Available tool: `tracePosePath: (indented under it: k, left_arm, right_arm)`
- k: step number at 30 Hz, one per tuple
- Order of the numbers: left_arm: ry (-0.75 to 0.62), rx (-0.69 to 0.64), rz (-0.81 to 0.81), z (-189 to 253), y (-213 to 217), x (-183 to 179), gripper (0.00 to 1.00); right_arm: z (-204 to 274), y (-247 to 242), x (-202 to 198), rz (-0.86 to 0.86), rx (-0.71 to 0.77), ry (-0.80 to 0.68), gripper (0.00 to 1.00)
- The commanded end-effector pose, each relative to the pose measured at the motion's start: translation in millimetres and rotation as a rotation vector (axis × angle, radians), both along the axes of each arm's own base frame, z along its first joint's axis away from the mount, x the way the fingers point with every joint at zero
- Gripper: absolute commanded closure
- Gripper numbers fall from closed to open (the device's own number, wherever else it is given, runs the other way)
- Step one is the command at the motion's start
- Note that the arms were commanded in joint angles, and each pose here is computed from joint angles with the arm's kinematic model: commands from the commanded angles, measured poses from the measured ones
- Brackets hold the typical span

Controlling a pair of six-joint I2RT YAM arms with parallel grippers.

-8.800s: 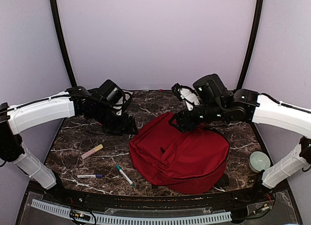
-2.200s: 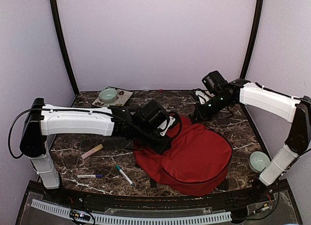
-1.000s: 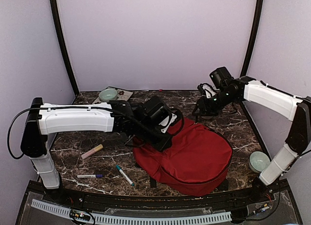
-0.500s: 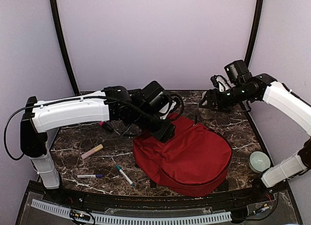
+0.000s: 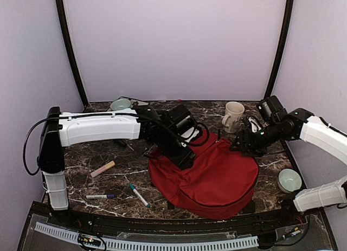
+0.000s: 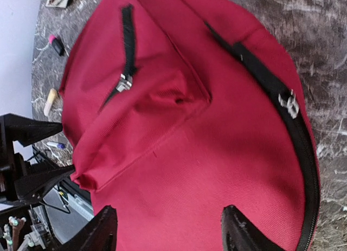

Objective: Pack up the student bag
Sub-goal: Adjust the student bag at the center of the board.

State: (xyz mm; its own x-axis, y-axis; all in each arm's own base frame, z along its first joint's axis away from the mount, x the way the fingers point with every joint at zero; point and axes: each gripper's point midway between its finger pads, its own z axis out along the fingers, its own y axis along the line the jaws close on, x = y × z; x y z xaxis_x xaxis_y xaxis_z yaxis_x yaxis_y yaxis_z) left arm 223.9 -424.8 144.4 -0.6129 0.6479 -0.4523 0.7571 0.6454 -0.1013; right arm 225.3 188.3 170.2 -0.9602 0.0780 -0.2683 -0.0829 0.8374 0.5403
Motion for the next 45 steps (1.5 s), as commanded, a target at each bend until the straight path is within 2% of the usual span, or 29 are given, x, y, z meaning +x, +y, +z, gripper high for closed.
tracePosePath:
  k: [1, 7, 12, 15, 22, 29, 34, 39, 45]
  left_arm:
    - [0.077, -0.026, -0.031, -14.0, -11.0, -18.6, 0.37]
    - [0.114, -0.041, -0.037, -25.1, -23.7, -27.0, 0.37]
    - [0.128, -0.059, -0.011, -23.1, -27.3, -27.3, 0.38]
    - [0.137, -0.062, -0.003, -22.1, -28.4, -29.3, 0.38]
    - [0.160, -0.064, 0.014, -24.2, -30.6, -36.2, 0.40]
    - [0.183, -0.134, 0.006, -15.2, -46.9, -41.1, 0.43]
    - [0.193, -0.202, -0.017, -5.8, -62.9, -41.3, 0.50]
    - [0.205, -0.234, -0.044, -2.2, -78.0, -40.0, 0.56]
    - [0.088, -0.214, 0.092, 24.1, -61.7, -14.7, 0.61]
  right_arm:
    - [-15.9, 2.7, -18.8, 0.006, 0.047, 0.068, 0.38]
    - [-47.9, 8.7, -34.9, 0.034, 0.076, 0.169, 0.49]
    - [-65.8, 11.1, -24.5, 0.057, 0.037, 0.170, 0.53]
    - [-80.2, 12.4, -9.5, 0.054, -0.002, 0.164, 0.54]
    - [-94.5, 8.6, 55.3, 0.069, -0.136, 0.086, 0.57]
    - [-74.8, 18.6, 134.9, 0.099, -0.143, -0.042, 0.58]
    - [-64.9, 43.6, 164.9, 0.149, -0.070, -0.065, 0.58]
    - [-40.2, 57.3, 179.3, 0.183, -0.028, -0.098, 0.59]
    - [-24.0, 26.3, 154.5, 0.177, -0.165, -0.096, 0.58]
